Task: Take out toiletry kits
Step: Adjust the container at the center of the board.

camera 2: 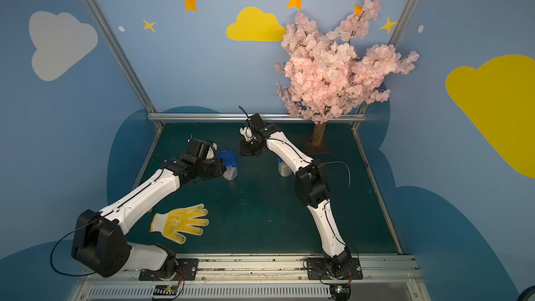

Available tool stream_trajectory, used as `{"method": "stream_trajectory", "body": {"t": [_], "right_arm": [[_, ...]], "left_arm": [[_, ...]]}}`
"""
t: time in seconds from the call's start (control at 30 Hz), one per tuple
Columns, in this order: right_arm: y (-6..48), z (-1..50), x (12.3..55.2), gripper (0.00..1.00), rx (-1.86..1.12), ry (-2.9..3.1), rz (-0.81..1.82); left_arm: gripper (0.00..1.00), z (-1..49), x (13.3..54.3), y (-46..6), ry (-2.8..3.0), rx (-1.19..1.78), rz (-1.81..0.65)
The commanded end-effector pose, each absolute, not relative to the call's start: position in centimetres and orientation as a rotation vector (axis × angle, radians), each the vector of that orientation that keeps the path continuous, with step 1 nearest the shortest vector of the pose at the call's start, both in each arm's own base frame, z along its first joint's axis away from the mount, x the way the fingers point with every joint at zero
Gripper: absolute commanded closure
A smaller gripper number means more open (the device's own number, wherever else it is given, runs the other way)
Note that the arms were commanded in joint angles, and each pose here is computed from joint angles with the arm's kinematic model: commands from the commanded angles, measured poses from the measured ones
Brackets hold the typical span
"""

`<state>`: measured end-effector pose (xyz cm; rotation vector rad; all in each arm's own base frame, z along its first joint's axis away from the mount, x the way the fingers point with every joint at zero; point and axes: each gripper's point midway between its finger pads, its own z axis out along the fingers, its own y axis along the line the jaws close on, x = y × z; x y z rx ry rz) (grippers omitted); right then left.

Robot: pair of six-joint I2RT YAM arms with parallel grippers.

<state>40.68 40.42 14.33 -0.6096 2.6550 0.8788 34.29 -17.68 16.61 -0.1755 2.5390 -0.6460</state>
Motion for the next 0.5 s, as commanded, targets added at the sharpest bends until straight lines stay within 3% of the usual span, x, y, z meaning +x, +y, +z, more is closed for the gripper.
{"method": "stream_trajectory", "body": {"t": [0.0,0.47], "right_arm": [[41.3,15.2,39.5,0.97,-0.653,2.646,0.880],[43.2,15.6,35.2,0.98,-0.725,2.648,0.925]], "left_arm": [[0.98,16.0,34.6,-17.4,2.546,-0.198,-0.613],[0.98,15.2,33.8,-12.4,2.564,-0.320,-0.425]]}}
